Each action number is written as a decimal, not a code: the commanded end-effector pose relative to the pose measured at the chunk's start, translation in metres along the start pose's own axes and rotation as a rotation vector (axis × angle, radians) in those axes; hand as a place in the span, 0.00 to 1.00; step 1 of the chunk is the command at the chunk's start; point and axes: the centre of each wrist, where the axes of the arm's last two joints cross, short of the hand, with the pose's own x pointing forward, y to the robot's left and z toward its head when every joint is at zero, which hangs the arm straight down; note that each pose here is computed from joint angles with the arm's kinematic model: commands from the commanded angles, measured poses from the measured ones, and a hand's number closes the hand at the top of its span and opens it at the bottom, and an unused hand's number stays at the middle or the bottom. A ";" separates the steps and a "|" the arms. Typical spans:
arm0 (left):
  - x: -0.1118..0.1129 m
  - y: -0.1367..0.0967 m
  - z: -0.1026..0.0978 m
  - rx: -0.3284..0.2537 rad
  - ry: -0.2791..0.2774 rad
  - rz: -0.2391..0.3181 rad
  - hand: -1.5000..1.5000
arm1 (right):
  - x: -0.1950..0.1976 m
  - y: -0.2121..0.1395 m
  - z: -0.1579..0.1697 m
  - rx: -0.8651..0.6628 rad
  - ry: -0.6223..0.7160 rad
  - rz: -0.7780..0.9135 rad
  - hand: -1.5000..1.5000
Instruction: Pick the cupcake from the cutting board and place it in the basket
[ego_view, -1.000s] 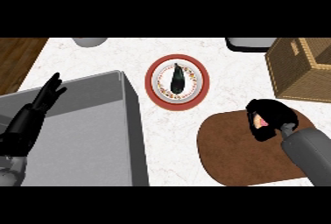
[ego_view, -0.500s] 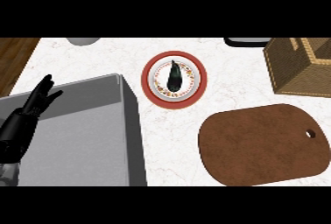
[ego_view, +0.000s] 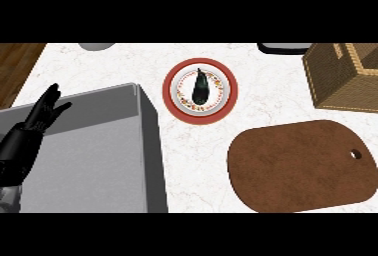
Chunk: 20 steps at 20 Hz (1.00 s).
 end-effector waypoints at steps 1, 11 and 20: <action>0.007 -0.008 -0.010 -0.009 -0.044 0.024 0.50 | -0.006 -0.036 0.004 -0.138 -0.149 -0.216 1.00; 0.018 -0.018 -0.025 -0.069 -0.074 0.032 0.50 | 0.008 -0.121 0.014 -0.059 -0.297 -0.346 1.00; 0.030 -0.035 -0.042 -0.088 -0.058 0.026 0.50 | 0.047 -0.121 -0.024 0.100 -0.288 -0.325 1.00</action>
